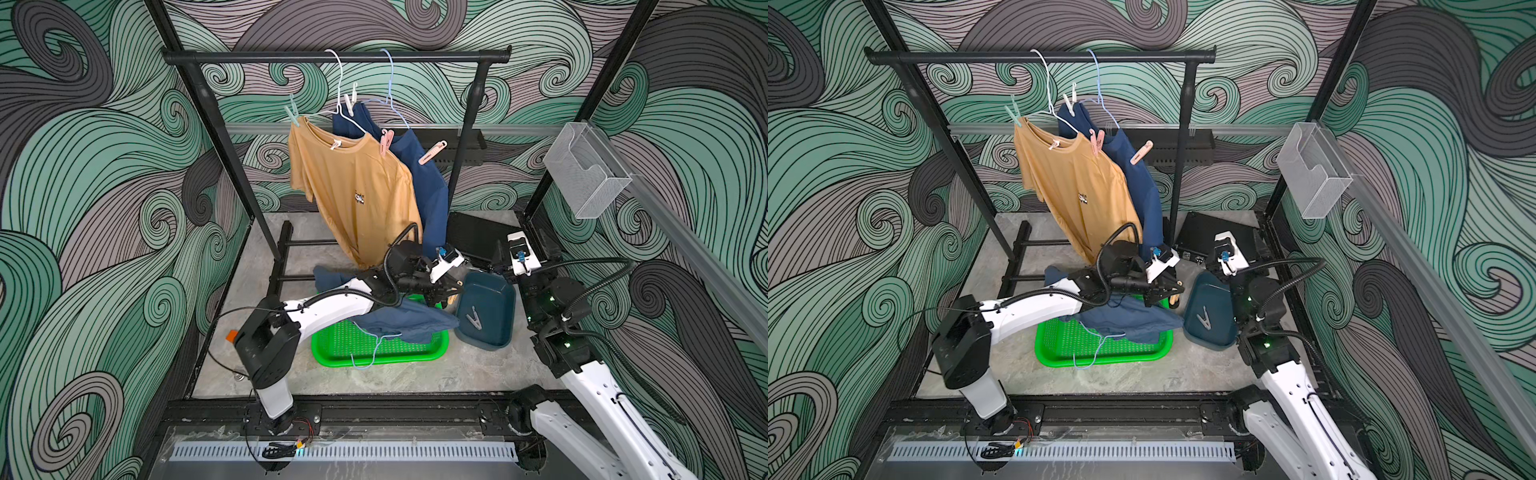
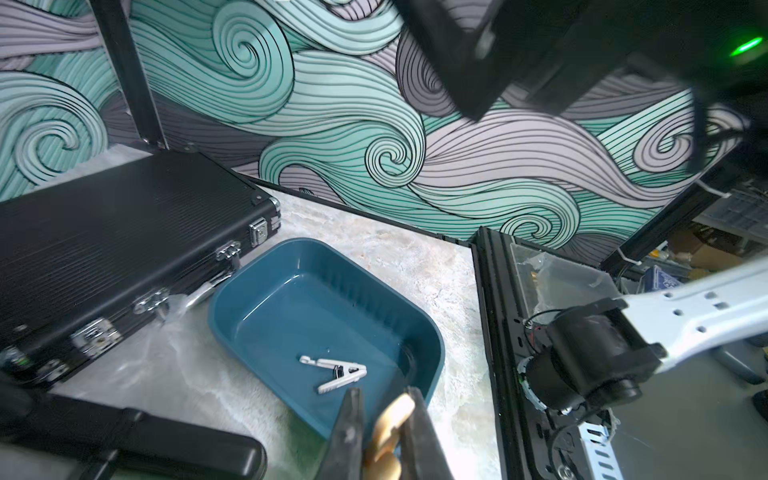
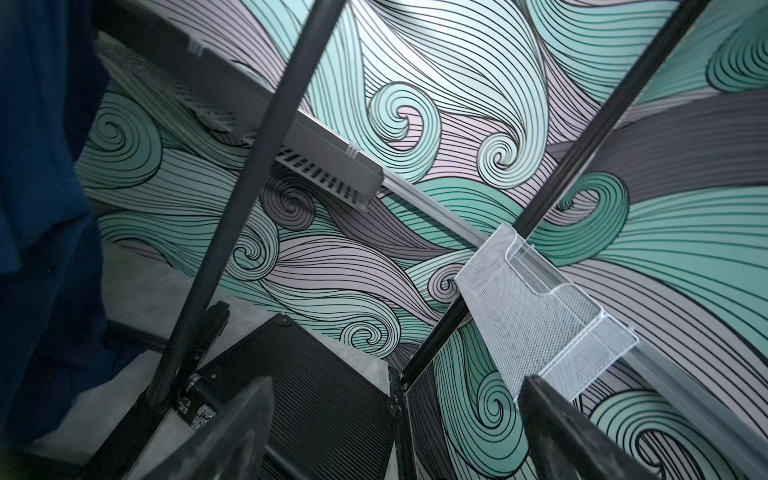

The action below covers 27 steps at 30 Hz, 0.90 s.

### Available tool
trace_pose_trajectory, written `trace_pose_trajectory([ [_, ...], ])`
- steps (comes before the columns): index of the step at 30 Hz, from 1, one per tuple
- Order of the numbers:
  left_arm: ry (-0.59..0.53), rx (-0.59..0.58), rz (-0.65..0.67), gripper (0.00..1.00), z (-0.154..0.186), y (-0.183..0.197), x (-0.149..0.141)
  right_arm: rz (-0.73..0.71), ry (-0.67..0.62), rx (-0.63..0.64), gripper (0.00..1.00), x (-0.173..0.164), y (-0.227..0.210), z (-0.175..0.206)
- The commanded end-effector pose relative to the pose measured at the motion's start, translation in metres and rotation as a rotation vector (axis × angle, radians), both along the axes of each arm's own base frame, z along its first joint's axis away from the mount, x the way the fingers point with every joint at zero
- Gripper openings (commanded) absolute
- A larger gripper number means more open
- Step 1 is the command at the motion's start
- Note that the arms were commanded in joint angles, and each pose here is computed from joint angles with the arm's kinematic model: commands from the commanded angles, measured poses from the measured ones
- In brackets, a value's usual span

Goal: Remove the clothespins securing t-shirts to the hanger
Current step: Place the clothespin in the storage box.

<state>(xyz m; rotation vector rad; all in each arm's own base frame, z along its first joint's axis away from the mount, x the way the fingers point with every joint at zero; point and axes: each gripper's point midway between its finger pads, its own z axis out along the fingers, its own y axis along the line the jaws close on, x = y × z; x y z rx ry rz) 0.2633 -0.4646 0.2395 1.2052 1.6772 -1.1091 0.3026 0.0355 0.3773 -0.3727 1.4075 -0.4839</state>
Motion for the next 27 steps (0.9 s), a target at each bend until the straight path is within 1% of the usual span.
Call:
trace_pose_trajectory([
  [1,0.007,-0.007,0.024,0.00,-0.003,-0.025,0.014,-0.008,-0.048,0.115,0.99,-0.005,-0.010,0.017],
  [5,0.037,0.026,0.048,0.00,-0.028,-0.050,0.028,-0.032,-0.052,0.133,0.99,-0.007,-0.019,0.017],
  [9,0.051,0.093,0.046,0.00,-0.055,-0.072,0.031,-0.067,-0.062,0.153,0.99,-0.009,-0.030,0.018],
  [12,0.045,0.133,0.052,0.00,-0.069,-0.086,0.032,-0.091,-0.067,0.163,0.99,-0.009,-0.036,0.018],
  [16,0.045,0.207,0.106,0.00,-0.092,-0.094,0.042,-0.097,-0.069,0.182,0.99,-0.008,-0.039,0.017],
  [18,0.059,0.235,0.094,0.00,-0.102,-0.098,0.041,-0.090,-0.069,0.188,0.99,-0.008,-0.038,0.017],
  [20,0.061,0.268,0.084,0.05,-0.113,-0.103,0.039,-0.089,-0.073,0.191,0.99,-0.008,-0.039,0.019],
  [25,0.055,0.349,0.081,0.07,-0.141,-0.109,0.037,-0.088,-0.079,0.190,0.99,-0.008,-0.039,0.022],
  [27,0.061,0.364,0.075,0.08,-0.148,-0.110,0.035,-0.085,-0.077,0.189,0.99,-0.007,-0.038,0.021],
])
